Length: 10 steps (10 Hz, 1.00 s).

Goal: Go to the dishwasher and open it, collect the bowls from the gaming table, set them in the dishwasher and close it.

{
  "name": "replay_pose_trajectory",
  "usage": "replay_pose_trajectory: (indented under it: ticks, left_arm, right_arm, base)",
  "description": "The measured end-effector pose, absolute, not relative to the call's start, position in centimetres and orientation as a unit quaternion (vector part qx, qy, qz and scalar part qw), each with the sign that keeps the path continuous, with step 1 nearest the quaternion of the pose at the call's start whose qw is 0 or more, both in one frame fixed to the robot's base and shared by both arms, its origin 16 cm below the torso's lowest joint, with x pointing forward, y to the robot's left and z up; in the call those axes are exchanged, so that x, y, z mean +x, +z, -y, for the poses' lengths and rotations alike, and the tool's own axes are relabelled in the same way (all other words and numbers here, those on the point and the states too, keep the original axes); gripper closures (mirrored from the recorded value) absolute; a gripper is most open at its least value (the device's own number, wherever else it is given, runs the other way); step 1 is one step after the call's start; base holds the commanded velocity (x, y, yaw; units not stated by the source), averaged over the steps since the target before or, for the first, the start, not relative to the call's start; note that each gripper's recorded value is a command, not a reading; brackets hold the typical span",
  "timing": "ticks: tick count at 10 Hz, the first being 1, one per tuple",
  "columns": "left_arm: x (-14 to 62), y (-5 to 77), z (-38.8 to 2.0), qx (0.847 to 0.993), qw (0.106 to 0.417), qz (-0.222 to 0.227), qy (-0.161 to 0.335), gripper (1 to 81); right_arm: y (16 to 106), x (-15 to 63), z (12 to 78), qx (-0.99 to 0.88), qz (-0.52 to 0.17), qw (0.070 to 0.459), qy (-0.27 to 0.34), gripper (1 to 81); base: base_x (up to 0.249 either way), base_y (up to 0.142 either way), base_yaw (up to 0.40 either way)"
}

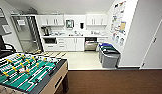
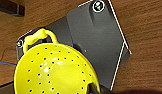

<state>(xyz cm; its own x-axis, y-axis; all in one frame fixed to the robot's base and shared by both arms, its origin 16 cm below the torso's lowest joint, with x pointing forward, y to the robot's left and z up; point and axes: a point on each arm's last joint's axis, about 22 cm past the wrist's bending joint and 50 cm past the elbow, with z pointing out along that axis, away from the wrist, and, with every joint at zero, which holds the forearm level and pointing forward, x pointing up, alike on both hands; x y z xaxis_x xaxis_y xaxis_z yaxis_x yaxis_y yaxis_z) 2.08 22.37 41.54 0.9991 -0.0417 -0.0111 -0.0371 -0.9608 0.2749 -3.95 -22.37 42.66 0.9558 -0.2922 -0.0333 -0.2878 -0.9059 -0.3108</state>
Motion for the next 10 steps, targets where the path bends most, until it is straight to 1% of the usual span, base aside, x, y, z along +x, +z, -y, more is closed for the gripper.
replay_pose_trajectory:
  ticks: [1, 2, 3, 8, 9, 10]
  left_arm:
    - [2.1, 41.6, -21.4, 0.989, 0.147, 0.019, -0.007, 81.1]
    - [2.0, 41.5, -22.9, 0.99, 0.136, 0.02, -0.009, 81.1]
    - [1.8, 41.5, -23.5, 0.991, 0.132, 0.02, -0.01, 81.1]
    - [2.0, 41.5, -22.9, 0.99, 0.136, 0.019, -0.008, 81.1]
    - [2.0, 41.5, -22.8, 0.99, 0.136, 0.019, -0.008, 81.1]
    - [2.0, 41.5, -22.8, 0.99, 0.136, 0.019, -0.008, 81.1]
  right_arm:
    - [42.6, -4.2, 23.2, -0.977, -0.148, 0.151, -0.004, 81.1]
    - [42.7, -4.0, 21.6, -0.976, -0.148, 0.162, -0.003, 81.1]
    - [42.7, -4.2, 20.9, -0.975, -0.148, 0.167, -0.003, 81.1]
    - [42.7, -3.8, 21.8, -0.976, -0.148, 0.162, -0.006, 81.1]
    - [42.7, -3.8, 21.8, -0.976, -0.148, 0.161, -0.006, 81.1]
    - [42.7, -3.8, 21.8, -0.976, -0.148, 0.162, -0.006, 81.1]
  base:
    - [0.159, -0.103, 0.0]
    - [0.159, -0.102, 0.0]
    - [0.159, -0.102, 0.0]
    - [0.156, -0.096, 0.0]
    - [0.144, -0.079, 0.0]
    - [0.137, 0.0, 0.0]
